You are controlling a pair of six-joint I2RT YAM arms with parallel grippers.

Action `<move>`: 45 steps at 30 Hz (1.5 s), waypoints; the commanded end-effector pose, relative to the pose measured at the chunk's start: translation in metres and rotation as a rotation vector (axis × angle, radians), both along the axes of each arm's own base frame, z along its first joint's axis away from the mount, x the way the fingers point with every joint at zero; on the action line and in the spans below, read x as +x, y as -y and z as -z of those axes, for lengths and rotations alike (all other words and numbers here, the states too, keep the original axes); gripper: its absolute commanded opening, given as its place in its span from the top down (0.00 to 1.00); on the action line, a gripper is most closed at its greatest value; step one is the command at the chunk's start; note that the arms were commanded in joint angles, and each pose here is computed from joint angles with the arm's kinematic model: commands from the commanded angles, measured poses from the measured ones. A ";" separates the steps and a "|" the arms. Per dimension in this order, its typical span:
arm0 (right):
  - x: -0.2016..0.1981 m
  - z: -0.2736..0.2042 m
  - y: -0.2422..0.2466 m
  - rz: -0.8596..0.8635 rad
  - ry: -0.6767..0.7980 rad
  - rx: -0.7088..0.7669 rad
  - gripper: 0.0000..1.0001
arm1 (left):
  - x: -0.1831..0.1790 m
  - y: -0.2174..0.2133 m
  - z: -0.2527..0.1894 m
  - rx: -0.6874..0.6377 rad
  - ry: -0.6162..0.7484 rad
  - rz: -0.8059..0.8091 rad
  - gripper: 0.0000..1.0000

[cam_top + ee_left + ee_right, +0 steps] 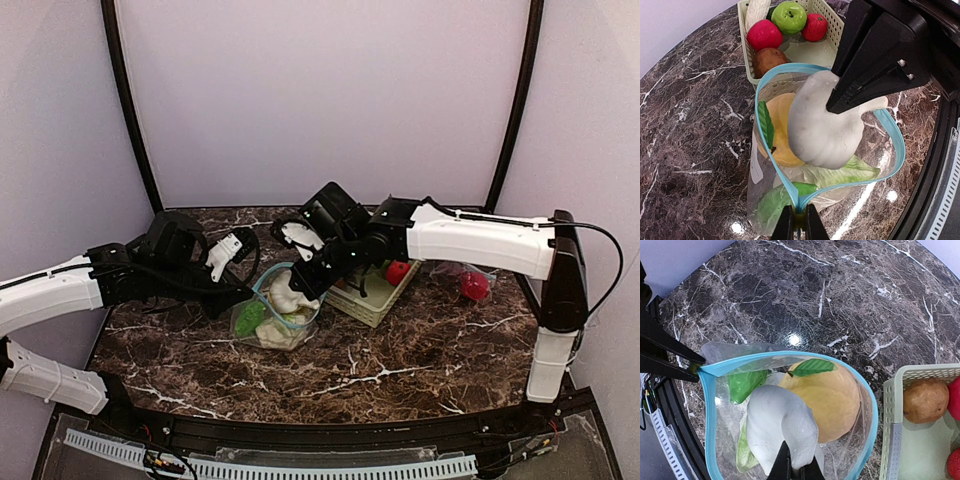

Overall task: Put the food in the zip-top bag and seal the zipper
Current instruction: Place the fake vegetable in the zipper food storage bag.

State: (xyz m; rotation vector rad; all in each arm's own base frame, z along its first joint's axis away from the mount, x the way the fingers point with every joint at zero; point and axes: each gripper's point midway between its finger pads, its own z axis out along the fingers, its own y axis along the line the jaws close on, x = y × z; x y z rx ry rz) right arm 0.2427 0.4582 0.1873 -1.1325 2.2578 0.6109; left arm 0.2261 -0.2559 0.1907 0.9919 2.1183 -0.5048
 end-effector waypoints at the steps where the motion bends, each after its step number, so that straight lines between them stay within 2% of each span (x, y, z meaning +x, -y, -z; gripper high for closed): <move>1: -0.013 -0.014 -0.023 -0.059 0.009 0.084 1.00 | -0.003 -0.001 -0.003 -0.009 -0.005 0.010 0.99; 17: -0.026 0.025 -0.033 -0.099 -0.051 0.052 1.00 | -0.004 -0.001 -0.004 -0.011 -0.003 0.013 0.99; 19: -0.025 0.028 -0.030 -0.084 -0.050 0.036 0.89 | -0.004 -0.001 -0.004 -0.010 -0.003 0.013 0.99; 22: -0.018 0.025 -0.021 -0.045 -0.019 0.011 0.61 | -0.004 -0.001 -0.003 -0.007 -0.004 0.012 0.99; 24: -0.016 0.016 -0.018 -0.035 0.003 0.016 0.48 | -0.004 -0.001 -0.003 -0.007 -0.005 0.011 0.99; 27: -0.015 -0.004 -0.014 -0.031 0.031 0.032 0.35 | -0.004 -0.001 -0.003 -0.004 -0.004 0.010 0.99; 30: -0.014 -0.024 -0.005 -0.010 0.058 0.044 0.27 | -0.004 -0.002 -0.003 -0.004 -0.003 0.008 0.99; 34: -0.007 -0.044 0.016 0.052 0.103 0.047 0.20 | -0.003 -0.002 -0.003 -0.004 -0.001 0.006 0.99; 37: 0.005 -0.044 0.036 0.133 0.083 0.048 0.18 | -0.003 -0.002 -0.003 -0.004 -0.002 0.008 0.99; 41: 0.022 -0.028 0.057 0.218 0.016 0.041 0.22 | -0.003 -0.002 -0.002 -0.002 -0.003 0.007 0.99; 45: 0.027 -0.012 0.057 0.222 -0.036 0.028 0.27 | -0.003 -0.003 -0.002 0.001 -0.002 0.004 0.99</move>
